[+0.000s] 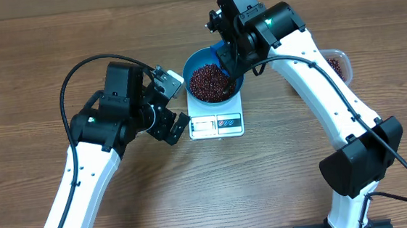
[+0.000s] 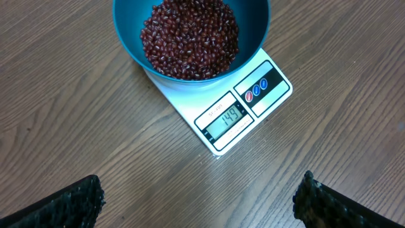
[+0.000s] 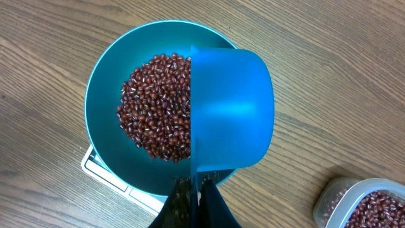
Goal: Scoop item into bowl and weigh 150g on scale
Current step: 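Tip the scoop further over the bowl to add remaining beans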
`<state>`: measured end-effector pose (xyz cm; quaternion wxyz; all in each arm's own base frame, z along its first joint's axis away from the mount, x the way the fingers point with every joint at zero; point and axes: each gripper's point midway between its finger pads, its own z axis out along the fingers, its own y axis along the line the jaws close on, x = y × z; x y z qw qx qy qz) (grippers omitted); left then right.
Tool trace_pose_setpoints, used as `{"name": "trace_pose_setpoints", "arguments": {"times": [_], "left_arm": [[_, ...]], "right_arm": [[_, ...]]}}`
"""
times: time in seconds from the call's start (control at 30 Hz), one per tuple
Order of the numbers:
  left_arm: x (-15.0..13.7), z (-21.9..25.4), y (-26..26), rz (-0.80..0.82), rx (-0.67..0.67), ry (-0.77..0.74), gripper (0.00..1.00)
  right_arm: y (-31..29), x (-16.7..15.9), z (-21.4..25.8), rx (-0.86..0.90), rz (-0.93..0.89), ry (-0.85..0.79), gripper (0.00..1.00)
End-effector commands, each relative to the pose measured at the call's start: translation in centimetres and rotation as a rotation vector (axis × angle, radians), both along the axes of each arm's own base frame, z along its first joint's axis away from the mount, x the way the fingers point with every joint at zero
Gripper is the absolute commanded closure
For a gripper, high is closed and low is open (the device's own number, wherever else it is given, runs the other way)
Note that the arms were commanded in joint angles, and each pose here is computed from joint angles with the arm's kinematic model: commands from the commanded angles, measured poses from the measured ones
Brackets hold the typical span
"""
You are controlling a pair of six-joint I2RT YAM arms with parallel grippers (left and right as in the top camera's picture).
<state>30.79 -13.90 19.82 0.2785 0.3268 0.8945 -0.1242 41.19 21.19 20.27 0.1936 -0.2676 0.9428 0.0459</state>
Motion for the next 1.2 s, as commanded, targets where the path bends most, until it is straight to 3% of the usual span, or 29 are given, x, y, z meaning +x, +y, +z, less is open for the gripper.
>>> {"name": "trace_pose_setpoints", "arguments": {"times": [0.0, 0.73, 1.17], "left_arm": [[-0.1, -0.3, -0.3, 0.004, -0.016, 0.020, 0.00], [-0.1, -0.3, -0.3, 0.004, -0.016, 0.020, 0.00], [-0.1, -0.3, -0.3, 0.004, -0.016, 0.020, 0.00]], "right_arm": [[0.1, 0.1, 3.3, 0.028, 0.017, -0.083, 0.96], [0.1, 0.1, 3.3, 0.025, 0.036, -0.084, 0.96], [1.3, -1.6, 3.5, 0.246, 0.063, 0.060, 0.96]]}}
